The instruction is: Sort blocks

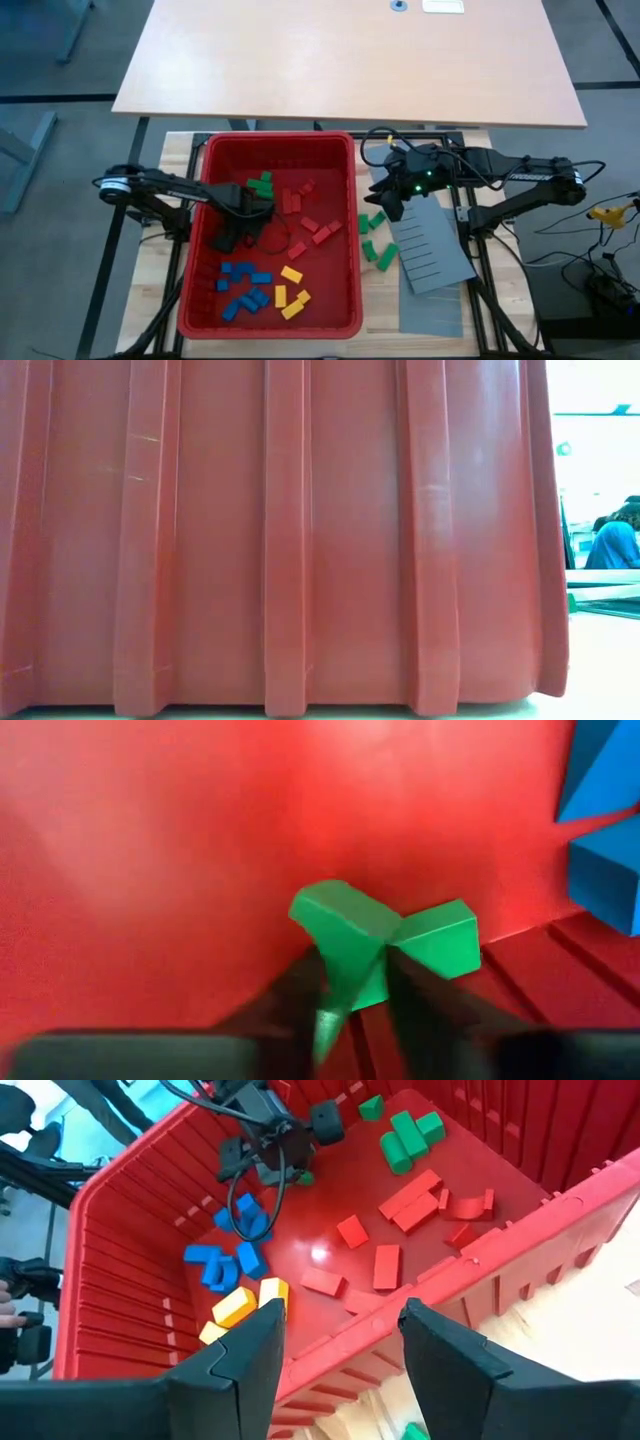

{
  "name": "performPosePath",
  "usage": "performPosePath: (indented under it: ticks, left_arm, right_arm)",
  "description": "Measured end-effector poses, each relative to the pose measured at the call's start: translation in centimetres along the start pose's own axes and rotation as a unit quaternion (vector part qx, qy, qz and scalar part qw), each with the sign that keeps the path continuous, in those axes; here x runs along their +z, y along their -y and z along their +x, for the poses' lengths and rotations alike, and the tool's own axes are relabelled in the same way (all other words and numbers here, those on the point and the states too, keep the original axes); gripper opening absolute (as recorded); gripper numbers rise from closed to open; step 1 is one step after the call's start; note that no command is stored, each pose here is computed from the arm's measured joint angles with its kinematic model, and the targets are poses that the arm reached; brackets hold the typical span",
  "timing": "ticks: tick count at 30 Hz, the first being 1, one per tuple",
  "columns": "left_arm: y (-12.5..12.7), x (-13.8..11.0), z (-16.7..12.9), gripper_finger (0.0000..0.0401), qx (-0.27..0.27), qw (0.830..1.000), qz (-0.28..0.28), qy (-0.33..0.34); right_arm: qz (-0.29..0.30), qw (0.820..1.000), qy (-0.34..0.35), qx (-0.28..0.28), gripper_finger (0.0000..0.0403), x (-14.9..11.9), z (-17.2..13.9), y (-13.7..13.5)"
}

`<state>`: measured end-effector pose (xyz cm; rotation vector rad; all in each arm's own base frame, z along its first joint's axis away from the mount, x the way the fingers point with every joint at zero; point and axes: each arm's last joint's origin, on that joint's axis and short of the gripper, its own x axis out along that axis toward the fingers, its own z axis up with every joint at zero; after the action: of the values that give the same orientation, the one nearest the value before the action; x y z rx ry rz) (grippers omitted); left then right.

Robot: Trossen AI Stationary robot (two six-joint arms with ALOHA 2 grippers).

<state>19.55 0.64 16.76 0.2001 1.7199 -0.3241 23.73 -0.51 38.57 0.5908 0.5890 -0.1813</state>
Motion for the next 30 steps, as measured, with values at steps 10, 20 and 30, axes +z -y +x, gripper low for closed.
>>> performPosePath:
  ticks: [10, 20, 30]
  left_arm:
    - [-0.3, 0.8, -1.3, 0.0005, 0.007, 0.999, -0.043, 0.023]
    - [-1.0, 4.0, -12.9, 0.0002, 0.069, 0.966, -0.1, 0.228]
    - [-0.4, 3.8, -28.0, 0.0001, 0.125, 0.806, -0.133, 0.563]
  right_arm:
    - [-0.002, 1.0, 0.009, 0.006, 0.0159, 0.2, 0.0, -0.1]
    - [-0.014, 1.0, 0.009, 0.006, 0.0147, 0.2, 0.0, -0.1]
    - [-0.079, 0.98, 0.158, 0.091, 0.0178, 2.9, -0.6, -2.0]
